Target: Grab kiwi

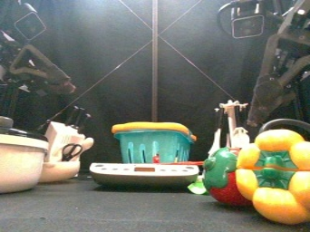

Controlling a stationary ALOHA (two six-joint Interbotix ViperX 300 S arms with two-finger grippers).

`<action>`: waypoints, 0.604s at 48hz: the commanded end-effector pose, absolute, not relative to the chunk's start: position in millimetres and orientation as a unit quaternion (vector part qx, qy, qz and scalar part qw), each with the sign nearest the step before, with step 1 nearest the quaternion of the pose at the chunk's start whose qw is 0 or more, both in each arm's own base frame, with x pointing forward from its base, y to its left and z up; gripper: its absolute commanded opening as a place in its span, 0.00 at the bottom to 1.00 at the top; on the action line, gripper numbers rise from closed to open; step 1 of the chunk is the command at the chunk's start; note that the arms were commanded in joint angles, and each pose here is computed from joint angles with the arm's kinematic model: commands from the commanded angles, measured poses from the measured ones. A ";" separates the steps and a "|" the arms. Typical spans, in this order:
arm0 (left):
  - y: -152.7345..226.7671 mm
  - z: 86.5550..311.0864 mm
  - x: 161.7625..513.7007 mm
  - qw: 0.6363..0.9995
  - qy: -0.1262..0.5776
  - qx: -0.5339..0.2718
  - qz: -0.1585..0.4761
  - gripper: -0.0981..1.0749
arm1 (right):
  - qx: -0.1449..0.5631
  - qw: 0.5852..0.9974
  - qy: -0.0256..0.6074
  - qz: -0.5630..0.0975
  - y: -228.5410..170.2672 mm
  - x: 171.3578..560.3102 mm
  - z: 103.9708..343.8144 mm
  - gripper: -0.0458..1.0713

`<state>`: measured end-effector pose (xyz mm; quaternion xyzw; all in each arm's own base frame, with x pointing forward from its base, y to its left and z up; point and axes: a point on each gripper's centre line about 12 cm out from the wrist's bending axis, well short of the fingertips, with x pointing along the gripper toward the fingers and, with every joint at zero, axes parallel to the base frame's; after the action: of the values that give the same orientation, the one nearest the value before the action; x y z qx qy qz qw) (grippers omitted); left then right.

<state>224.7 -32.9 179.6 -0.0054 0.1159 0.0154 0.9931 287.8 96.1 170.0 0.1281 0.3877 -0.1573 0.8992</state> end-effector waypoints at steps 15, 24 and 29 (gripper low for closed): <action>-34.0 184.1 227.5 0.994 0.108 -0.007 0.015 0.70 | 0.113 0.884 0.416 -0.180 84.8 292.5 143.3 0.96; -33.9 183.2 227.2 0.994 0.110 -0.007 0.015 0.70 | 0.115 0.875 0.432 -0.185 79.7 297.0 127.9 0.96; -33.8 183.6 227.1 0.994 0.109 -0.007 0.015 0.70 | 0.116 0.871 0.438 -0.187 78.6 298.5 122.1 0.96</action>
<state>224.7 -32.8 179.7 -0.0059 0.1154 0.0162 0.9932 294.4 79.1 117.9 0.1092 0.4443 -0.1886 0.8689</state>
